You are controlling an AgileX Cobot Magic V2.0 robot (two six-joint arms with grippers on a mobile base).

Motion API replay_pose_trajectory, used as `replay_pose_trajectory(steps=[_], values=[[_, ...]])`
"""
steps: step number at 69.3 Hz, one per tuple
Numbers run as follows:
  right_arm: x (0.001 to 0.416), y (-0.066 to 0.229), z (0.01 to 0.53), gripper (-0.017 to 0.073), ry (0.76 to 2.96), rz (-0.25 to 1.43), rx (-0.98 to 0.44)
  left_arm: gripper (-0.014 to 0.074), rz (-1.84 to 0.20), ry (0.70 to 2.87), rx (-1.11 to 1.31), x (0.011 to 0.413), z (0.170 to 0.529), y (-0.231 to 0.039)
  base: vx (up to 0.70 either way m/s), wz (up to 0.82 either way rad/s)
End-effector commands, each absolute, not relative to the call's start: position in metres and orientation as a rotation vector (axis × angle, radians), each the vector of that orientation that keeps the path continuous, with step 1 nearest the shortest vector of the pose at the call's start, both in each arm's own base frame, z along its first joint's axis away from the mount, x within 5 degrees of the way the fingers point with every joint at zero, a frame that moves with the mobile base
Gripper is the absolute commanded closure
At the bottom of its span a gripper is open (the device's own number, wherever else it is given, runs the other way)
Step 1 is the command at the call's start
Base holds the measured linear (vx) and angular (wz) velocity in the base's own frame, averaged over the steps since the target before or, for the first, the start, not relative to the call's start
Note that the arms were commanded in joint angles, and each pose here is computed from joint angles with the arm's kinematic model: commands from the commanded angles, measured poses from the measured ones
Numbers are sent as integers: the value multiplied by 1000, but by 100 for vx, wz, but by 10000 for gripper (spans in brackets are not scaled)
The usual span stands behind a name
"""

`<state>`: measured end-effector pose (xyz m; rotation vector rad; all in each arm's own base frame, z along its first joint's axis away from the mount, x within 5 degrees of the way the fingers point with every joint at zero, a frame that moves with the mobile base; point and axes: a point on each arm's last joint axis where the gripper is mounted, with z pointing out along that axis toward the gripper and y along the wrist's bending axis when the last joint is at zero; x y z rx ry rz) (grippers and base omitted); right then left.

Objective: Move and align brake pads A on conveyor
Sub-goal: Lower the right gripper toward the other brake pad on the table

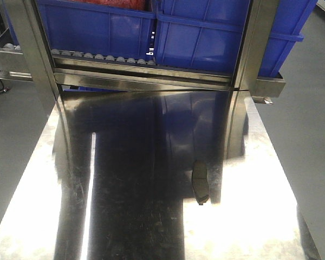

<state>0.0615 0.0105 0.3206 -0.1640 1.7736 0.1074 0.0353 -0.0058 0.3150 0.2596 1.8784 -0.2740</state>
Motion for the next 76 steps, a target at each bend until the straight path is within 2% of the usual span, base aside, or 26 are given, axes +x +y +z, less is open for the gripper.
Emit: replay_pose_trajectory(steps=[1, 18, 36, 48, 58, 65, 76], values=[[82, 13, 337, -3, 1838, 115, -144, 599, -300, 1763, 259, 37, 331, -8, 0, 0], [153, 25, 333, -3, 2231, 118, -138, 599, -300, 1763, 259, 37, 331, -8, 0, 0], [222, 36, 299, -3, 2601, 91, -158, 599, -300, 1763, 259, 37, 331, -8, 0, 0], [255, 42, 277, 4, 2726, 84, -160, 599, -300, 1763, 259, 37, 331, -8, 0, 0], [278, 48, 267, 27, 2804, 126, -83, 599, -300, 1763, 259, 37, 331, -8, 0, 0], [292, 66, 264, 48, 2835, 163, -123, 599, -300, 1763, 259, 37, 331, -8, 0, 0], [310, 110, 261, 53, 2845, 203, -204, 599, -300, 1763, 259, 37, 331, -8, 0, 0]])
